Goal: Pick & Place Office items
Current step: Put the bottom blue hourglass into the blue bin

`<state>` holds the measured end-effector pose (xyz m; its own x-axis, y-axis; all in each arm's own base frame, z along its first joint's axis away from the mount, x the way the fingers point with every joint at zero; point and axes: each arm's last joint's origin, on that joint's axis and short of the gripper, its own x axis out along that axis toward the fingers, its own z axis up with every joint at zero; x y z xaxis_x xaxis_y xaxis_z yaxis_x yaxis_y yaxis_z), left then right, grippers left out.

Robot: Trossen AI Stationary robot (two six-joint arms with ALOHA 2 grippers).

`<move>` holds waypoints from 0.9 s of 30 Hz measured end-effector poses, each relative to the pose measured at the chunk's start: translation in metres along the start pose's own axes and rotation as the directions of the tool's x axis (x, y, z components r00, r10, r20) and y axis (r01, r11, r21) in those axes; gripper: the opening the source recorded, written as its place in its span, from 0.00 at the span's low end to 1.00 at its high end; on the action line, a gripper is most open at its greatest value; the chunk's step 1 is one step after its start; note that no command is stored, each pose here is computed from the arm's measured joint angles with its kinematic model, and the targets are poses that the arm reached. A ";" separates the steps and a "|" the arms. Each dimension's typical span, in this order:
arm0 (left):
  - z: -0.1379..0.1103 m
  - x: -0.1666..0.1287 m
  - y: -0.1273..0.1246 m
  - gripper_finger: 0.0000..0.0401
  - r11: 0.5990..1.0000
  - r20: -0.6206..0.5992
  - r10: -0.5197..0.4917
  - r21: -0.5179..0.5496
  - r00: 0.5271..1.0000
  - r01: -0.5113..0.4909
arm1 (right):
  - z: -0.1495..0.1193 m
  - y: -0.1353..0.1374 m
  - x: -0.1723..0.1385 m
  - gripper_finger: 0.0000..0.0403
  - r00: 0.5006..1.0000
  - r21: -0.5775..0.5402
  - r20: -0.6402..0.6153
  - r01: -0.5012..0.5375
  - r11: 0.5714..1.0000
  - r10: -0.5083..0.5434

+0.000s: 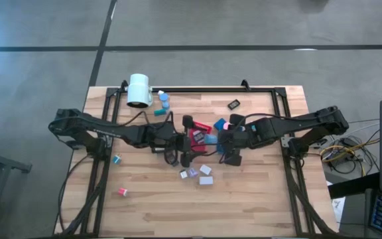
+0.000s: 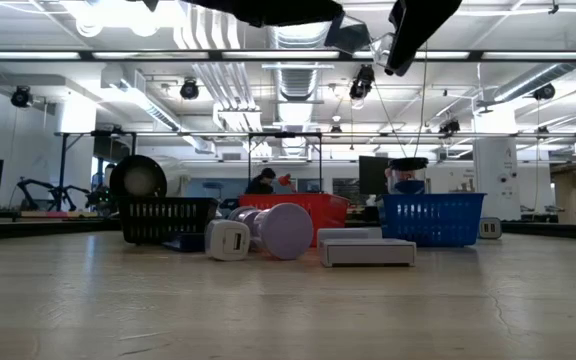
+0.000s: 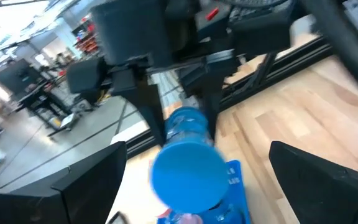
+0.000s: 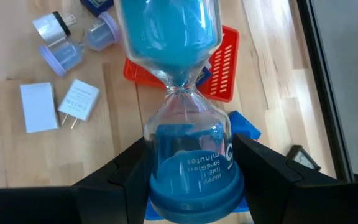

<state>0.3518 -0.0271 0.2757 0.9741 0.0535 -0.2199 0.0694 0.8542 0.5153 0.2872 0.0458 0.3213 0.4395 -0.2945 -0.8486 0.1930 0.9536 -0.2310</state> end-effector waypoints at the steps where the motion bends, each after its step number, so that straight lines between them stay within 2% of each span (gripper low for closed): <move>1: -0.001 0.000 0.001 1.00 1.000 -0.004 0.007 -0.002 1.000 -0.007 | 0.000 0.000 0.000 0.47 1.000 0.000 0.004 -0.002 1.000 0.002; 22: -0.005 0.002 0.002 0.99 1.000 -0.013 -0.003 -0.006 1.000 0.003 | 0.006 0.000 0.001 0.47 0.998 -0.001 0.051 -0.033 0.999 0.033; 27: -0.005 0.002 0.002 0.93 1.000 -0.012 -0.006 -0.006 1.000 0.005 | 0.006 -0.001 0.001 0.47 0.998 -0.002 0.051 -0.033 0.999 0.033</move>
<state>0.3529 -0.0228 0.2718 0.9711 0.0547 -0.2323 0.0734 0.8578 0.5087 0.2931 0.0442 0.3238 0.4896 -0.2653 -0.8306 0.1761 0.9630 -0.2038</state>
